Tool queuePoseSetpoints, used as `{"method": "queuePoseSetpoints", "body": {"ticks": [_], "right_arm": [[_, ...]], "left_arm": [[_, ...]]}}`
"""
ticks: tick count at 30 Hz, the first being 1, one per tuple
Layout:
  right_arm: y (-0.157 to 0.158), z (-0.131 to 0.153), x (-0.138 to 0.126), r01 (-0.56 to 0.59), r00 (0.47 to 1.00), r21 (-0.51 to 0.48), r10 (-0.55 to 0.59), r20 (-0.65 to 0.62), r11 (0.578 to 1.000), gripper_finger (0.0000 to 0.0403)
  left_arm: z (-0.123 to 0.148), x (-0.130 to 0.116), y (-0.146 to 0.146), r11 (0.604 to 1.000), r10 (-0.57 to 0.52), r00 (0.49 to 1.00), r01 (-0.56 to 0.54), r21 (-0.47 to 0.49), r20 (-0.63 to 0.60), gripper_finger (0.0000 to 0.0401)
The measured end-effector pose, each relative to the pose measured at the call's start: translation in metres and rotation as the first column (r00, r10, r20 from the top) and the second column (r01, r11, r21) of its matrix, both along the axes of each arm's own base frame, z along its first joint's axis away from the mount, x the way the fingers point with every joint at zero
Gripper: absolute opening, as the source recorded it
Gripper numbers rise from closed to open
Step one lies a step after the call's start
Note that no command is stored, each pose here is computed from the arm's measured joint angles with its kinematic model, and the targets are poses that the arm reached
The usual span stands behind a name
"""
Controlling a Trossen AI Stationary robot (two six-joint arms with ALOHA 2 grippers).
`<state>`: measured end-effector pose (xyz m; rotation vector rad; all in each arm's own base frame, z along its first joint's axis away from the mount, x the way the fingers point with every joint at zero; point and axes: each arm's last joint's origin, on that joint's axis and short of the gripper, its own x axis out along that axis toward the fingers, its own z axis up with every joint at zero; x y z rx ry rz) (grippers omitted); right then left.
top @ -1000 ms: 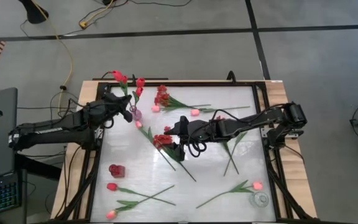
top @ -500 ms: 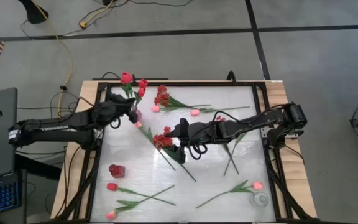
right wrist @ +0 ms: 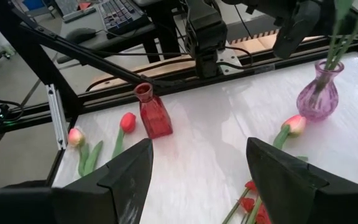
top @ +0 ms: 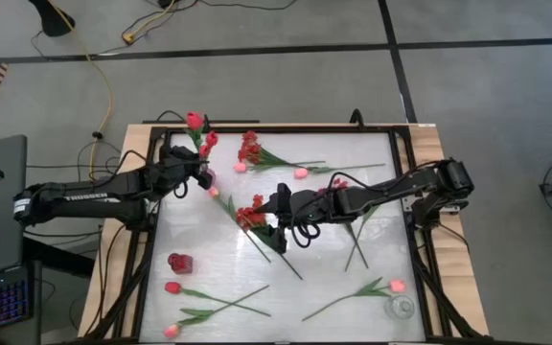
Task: Sort flowers into vase by color
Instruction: Put the red tulip into the purple vase
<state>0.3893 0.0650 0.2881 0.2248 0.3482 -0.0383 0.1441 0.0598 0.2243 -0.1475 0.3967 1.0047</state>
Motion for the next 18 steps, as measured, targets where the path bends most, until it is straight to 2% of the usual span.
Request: {"method": "queuePoseSetpoints", "body": {"ticks": [14, 18], "right_arm": [[0.0, 0.0, 0.0, 0.0, 1.0, 0.0, 0.0, 0.0, 1.0, 0.0286], [0.0, 0.0, 0.0, 0.0, 1.0, 0.0, 0.0, 0.0, 1.0, 0.0286]], "left_arm": [[-0.0009, -0.0006, -0.0001, 1.0, 0.014, 1.0, -0.014, -0.016, 0.012, 0.0003], [-0.0009, -0.0007, -0.0001, 1.0, 0.015, 1.0, -0.014, -0.016, 0.011, 0.0015]]}}
